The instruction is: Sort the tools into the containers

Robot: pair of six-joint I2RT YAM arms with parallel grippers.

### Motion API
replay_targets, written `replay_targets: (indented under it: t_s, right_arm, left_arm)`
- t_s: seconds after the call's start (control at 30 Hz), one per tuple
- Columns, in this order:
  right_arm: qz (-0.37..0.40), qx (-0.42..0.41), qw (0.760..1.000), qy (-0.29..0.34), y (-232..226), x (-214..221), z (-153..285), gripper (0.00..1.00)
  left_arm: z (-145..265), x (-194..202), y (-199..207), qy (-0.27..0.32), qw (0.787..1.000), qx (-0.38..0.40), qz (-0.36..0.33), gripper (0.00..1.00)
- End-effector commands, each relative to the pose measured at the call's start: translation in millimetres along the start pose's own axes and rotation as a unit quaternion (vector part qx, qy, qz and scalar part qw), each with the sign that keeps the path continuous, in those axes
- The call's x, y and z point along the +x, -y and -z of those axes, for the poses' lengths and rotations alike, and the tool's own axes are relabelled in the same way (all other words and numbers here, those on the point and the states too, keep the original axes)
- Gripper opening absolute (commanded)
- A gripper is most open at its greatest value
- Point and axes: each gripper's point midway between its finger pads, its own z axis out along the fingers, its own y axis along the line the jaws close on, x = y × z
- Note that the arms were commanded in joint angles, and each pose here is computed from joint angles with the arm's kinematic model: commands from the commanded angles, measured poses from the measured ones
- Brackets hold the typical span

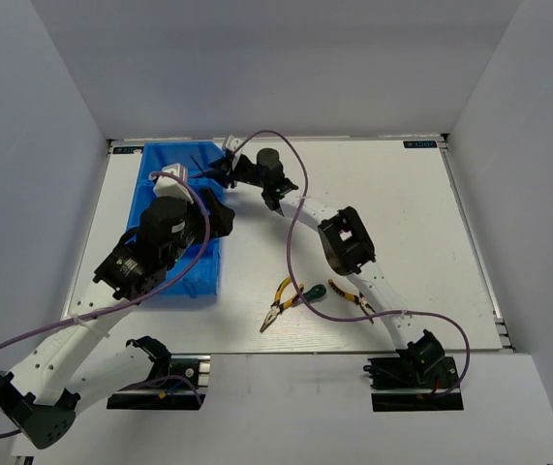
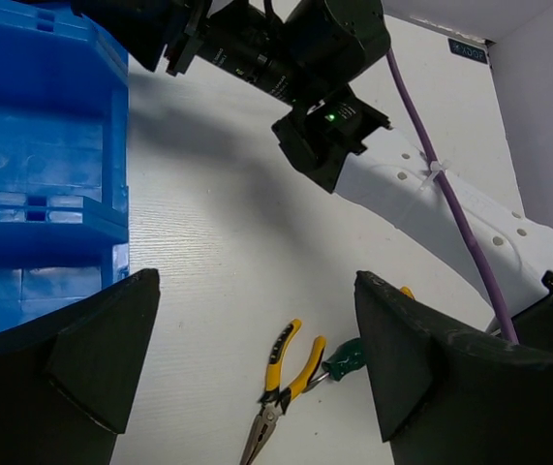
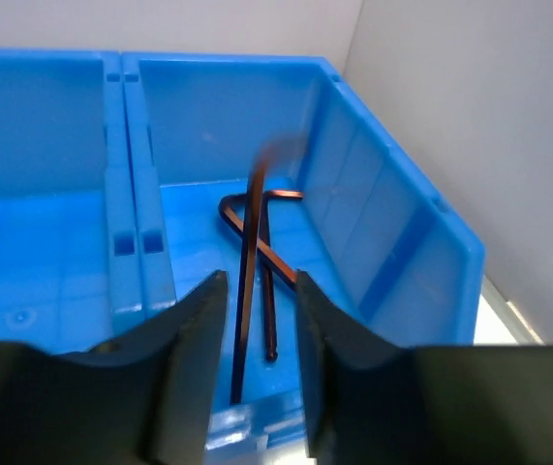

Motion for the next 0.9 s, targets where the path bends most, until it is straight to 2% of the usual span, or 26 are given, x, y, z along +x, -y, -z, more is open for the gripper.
replay_targets:
  t_s: [0.0,0.03,0.17,0.2,0.27,0.3,0.33,0.37,0.4,0.43,0.47,0.53,0.57,0.63,0.67,0.7,0.73,0.77,0.8,0.83,0.87]
  right_arm:
    - [0.036,-0.021,0.999,0.023,-0.8,-31.1,1.6,0.42]
    - [0.044,-0.028,0.998,0.03,-2.6,-44.7,0.9,0.46]
    - [0.039,-0.016,0.999,0.026,2.4,-52.0,5.4,0.48]
    - [0.037,-0.013,0.999,0.028,3.4,-57.4,5.9,0.46]
    - [0.033,0.012,0.998,0.042,17.6,-91.2,15.5,0.38]
    - [0.04,0.022,0.998,0.046,22.2,-111.9,22.7,0.33]
    - [0.032,0.043,0.998,0.027,30.9,-112.1,29.0,0.26]
    - [0.046,0.062,0.997,0.021,42.6,-130.2,40.7,0.14]
    - [0.051,0.073,0.996,-0.003,48.0,-144.5,50.1,0.08]
    - [0.035,0.105,0.993,-0.048,58.1,-134.7,59.9,0.02]
    - [0.055,0.124,0.989,-0.055,71.7,-160.0,74.2,0.0]
    - [0.017,0.13,0.976,-0.176,70.6,-122.3,105.3,0.0]
    - [-0.012,0.134,0.964,-0.228,70.3,-109.2,131.1,0.0]
    - [-0.015,0.116,0.952,-0.281,61.2,-100.8,156.6,0.0]
    - [-0.064,0.1,0.927,-0.355,43.8,-79.9,195.1,0.14]
    - [-0.071,0.099,0.917,-0.38,40.0,-77.0,211.6,0.49]
    - [-0.067,0.096,0.908,-0.404,38.4,-76.1,228.1,0.62]
    - [-0.107,0.09,0.881,-0.451,24.5,-66.2,259.3,0.71]
    - [-0.118,0.095,0.866,-0.476,19.9,-55.3,274.0,0.77]
    - [-0.134,0.102,0.857,-0.487,17.8,-61.4,291.6,0.82]
    - [-0.161,0.101,0.839,-0.51,10.1,-46.0,312.9,0.82]
  left_arm:
    - [5.0,-6.3,-2.3,0.011,1.0,-0.006,0.012,0.93]
    - [2.9,-2.6,-4.0,0.004,1.0,-0.011,0.009,0.94]
    - [-2.5,6.6,-8.2,-0.013,1.0,-0.023,0.002,0.93]
    - [-2.1,8.2,-6.6,-0.018,1.0,-0.017,-0.004,0.82]
    - [-5.4,2.5,4.1,-0.022,1.0,0.005,-0.015,0.67]
    - [-7.5,1.5,8.2,-0.024,0.999,0.016,-0.034,0.45]
    - [-15.1,7.8,10.7,-0.041,0.998,0.019,-0.049,0.35]
    - [-19.0,5.8,18.4,-0.044,0.997,0.034,-0.062,0.23]
    - [-23.5,13.1,23.5,-0.063,0.993,0.051,-0.086,0.12]
    - [-30.2,20.9,26.4,-0.077,0.99,0.061,-0.099,0.0]
    - [-41.9,38.8,37.8,-0.113,0.983,0.088,-0.115,0.0]
    - [-54.8,61.3,46.0,-0.152,0.969,0.118,-0.153,0.0]
    - [-66.0,87.8,51.6,-0.203,0.956,0.143,-0.159,0.0]
    - [-76.9,109.8,54.2,-0.247,0.939,0.162,-0.175,0.0]
    - [-80.6,120.3,57.5,-0.267,0.931,0.176,-0.175,0.0]
    - [-81.7,135.4,56.2,-0.292,0.924,0.176,-0.176,0.05]
    - [-88.8,149.7,50.7,-0.313,0.917,0.171,-0.18,0.17]
    - [-87.0,163.1,47.8,-0.33,0.91,0.172,-0.181,0.52]
    - [-88.4,164.3,47.6,-0.328,0.911,0.173,-0.181,0.63]
    - [-89.3,176.2,46.8,-0.337,0.906,0.179,-0.181,0.69]
    - [-91.1,178.8,48.1,-0.34,0.905,0.183,-0.18,0.77]
